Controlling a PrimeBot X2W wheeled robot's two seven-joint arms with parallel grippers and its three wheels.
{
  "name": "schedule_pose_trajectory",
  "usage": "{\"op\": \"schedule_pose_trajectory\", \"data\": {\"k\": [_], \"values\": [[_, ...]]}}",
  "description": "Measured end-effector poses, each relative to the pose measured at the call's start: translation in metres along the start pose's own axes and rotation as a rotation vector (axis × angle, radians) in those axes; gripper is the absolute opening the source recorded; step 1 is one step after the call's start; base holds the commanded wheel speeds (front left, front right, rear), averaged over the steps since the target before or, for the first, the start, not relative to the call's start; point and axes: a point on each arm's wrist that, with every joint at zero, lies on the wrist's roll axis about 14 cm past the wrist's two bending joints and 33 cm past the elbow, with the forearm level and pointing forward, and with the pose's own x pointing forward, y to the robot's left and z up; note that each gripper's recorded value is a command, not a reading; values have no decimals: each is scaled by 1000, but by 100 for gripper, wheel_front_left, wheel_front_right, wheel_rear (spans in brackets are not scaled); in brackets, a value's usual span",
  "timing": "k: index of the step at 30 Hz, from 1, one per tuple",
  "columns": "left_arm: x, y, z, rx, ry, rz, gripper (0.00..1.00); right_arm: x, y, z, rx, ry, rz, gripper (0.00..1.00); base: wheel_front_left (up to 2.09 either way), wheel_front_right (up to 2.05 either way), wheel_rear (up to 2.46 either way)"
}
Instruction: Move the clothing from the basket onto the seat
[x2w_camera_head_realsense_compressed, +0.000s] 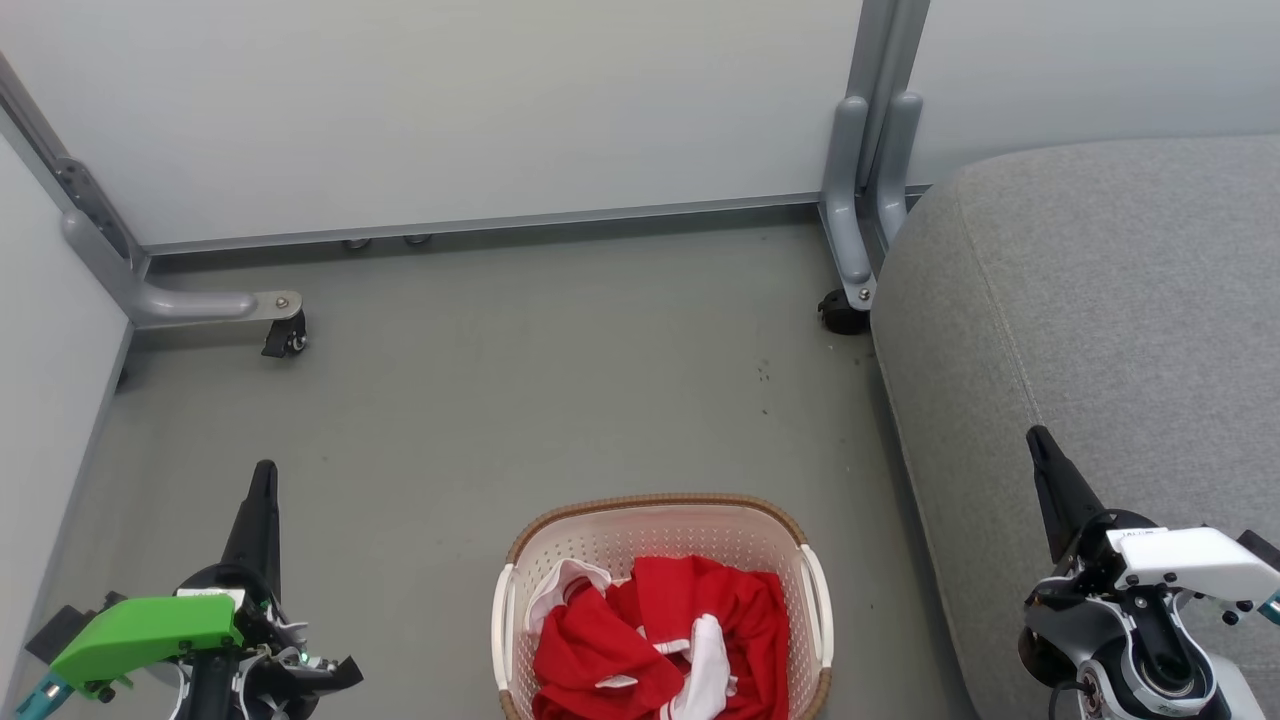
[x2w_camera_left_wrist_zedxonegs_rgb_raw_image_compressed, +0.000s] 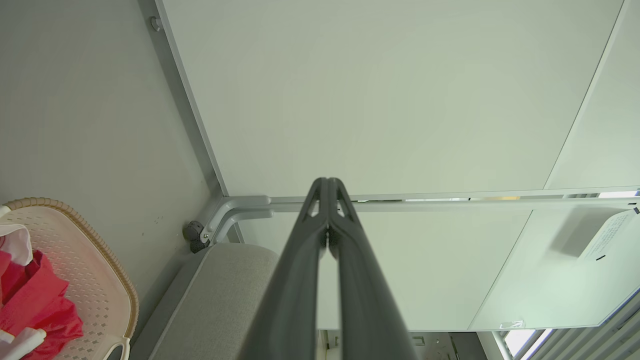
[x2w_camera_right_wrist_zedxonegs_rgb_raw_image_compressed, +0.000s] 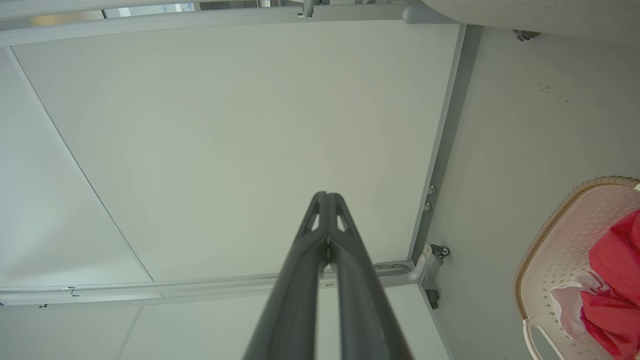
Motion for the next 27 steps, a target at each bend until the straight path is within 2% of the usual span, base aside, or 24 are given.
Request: {"op": "schedule_pose_trajectory", "data": {"k": [27], "values": [[0,0,0,0,0,0,0,0,0,0,0,0,0,0,0,0,0]]}}
